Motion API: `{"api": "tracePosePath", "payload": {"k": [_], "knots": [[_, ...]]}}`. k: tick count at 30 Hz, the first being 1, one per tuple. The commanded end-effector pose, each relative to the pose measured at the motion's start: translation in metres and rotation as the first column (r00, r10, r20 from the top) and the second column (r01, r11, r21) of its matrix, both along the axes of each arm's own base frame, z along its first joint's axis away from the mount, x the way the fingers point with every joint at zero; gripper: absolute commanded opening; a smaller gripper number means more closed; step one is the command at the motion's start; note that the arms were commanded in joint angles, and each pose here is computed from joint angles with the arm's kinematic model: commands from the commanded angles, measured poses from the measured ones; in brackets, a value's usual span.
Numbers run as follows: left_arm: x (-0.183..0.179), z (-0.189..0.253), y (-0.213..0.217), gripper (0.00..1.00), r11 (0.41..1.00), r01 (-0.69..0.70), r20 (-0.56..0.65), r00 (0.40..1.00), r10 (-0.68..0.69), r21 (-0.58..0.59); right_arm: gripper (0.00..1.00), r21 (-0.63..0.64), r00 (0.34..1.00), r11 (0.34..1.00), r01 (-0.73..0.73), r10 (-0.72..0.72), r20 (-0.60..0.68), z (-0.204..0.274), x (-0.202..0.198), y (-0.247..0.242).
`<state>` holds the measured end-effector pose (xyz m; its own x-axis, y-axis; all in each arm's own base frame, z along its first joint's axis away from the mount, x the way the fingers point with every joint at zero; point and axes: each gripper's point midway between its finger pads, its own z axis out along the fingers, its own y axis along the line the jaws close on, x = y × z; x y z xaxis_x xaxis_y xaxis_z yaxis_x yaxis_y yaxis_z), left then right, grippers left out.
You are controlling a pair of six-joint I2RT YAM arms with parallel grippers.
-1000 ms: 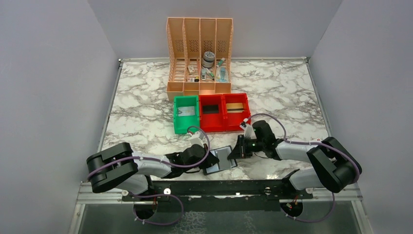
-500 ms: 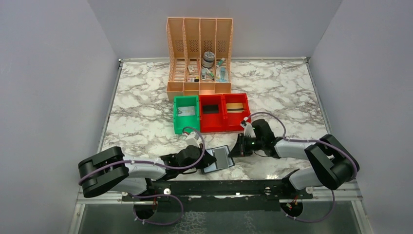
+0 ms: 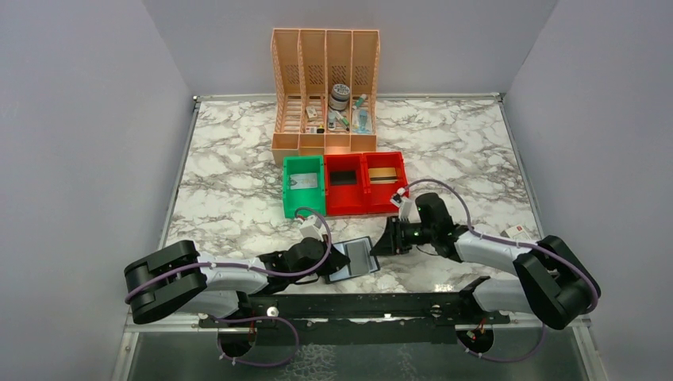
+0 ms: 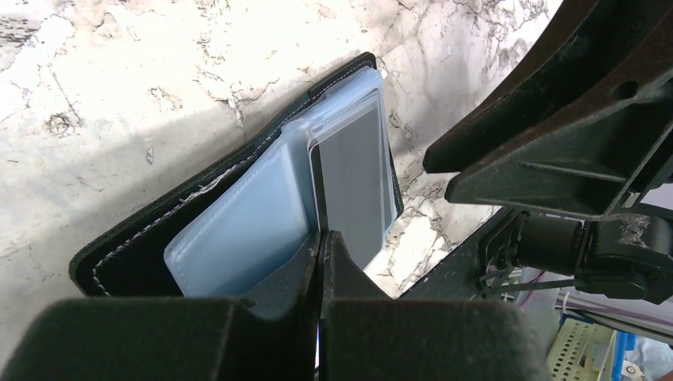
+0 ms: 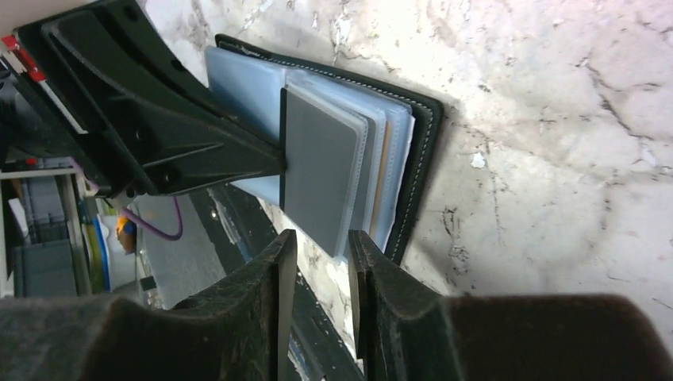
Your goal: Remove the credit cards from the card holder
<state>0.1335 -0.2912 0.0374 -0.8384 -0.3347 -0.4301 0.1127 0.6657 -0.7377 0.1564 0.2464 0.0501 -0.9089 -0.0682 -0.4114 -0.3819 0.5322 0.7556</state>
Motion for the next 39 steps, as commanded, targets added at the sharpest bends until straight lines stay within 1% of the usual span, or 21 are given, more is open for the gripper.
{"api": "tracePosePath", "payload": {"k": [1,3,6,12,15,19,21,22,23,25,27,30,34,39], "knots": [[0.006,-0.001,0.005,0.00,0.999,-0.037,0.015,0.999,0.037,0.012,0.31,0.068,0.996,0.994,-0.087,0.087,0.014,0.015,-0.011,0.011],[0.006,0.000,0.004,0.00,0.999,-0.032,0.014,0.999,0.032,0.011,0.31,0.044,0.992,0.992,-0.122,0.122,-0.004,0.009,-0.020,0.018],[0.006,0.002,0.002,0.00,1.000,-0.023,0.020,1.000,0.023,0.009,0.30,-0.036,0.988,0.988,-0.150,0.149,-0.032,-0.006,-0.025,0.028],[0.006,0.003,0.000,0.00,1.000,-0.015,0.018,1.000,0.014,0.006,0.27,-0.165,0.998,0.985,-0.042,0.032,-0.063,-0.032,-0.015,0.017],[0.006,0.003,0.000,0.00,1.000,-0.014,0.019,1.000,0.014,0.007,0.27,-0.182,0.998,0.983,-0.020,0.010,-0.059,-0.035,-0.015,0.012],[0.005,0.002,-0.001,0.00,1.000,-0.005,0.019,1.000,0.005,0.011,0.26,-0.190,0.997,0.981,-0.028,0.014,-0.077,-0.040,-0.019,0.010],[0.005,0.001,-0.002,0.05,1.000,-0.001,0.017,1.000,0.000,0.015,0.26,-0.199,0.996,0.979,-0.029,0.012,-0.088,-0.044,-0.020,0.009],[0.004,0.001,-0.002,0.09,1.000,0.002,0.014,1.000,-0.002,0.015,0.26,-0.205,0.996,0.978,-0.027,0.008,-0.093,-0.047,-0.020,0.008],[0.004,0.001,-0.002,0.11,1.000,0.005,0.013,1.000,-0.005,0.015,0.26,-0.209,0.995,0.978,-0.025,0.005,-0.096,-0.048,-0.021,0.007],[0.003,-0.001,-0.002,0.12,1.000,0.007,0.008,1.000,-0.007,0.017,0.25,-0.211,0.995,0.977,-0.024,0.003,-0.098,-0.050,-0.021,0.007],[0.003,-0.001,-0.002,0.09,1.000,0.002,0.004,1.000,-0.002,0.015,0.25,-0.209,0.995,0.978,-0.026,0.005,-0.102,-0.051,-0.021,0.008],[0.003,-0.002,-0.001,0.00,1.000,-0.009,0.001,1.000,0.009,0.014,0.25,-0.212,0.994,0.977,-0.027,0.004,-0.109,-0.052,-0.021,0.008],[0.004,-0.002,0.002,0.00,1.000,-0.025,-0.003,1.000,0.025,0.009,0.25,-0.232,0.994,0.973,-0.012,-0.014,-0.111,-0.056,-0.020,0.005],[0.004,-0.007,0.013,0.00,0.998,-0.053,-0.007,0.999,0.053,0.028,0.24,-0.288,0.993,0.957,0.019,-0.052,-0.107,-0.065,-0.017,-0.003]]}}
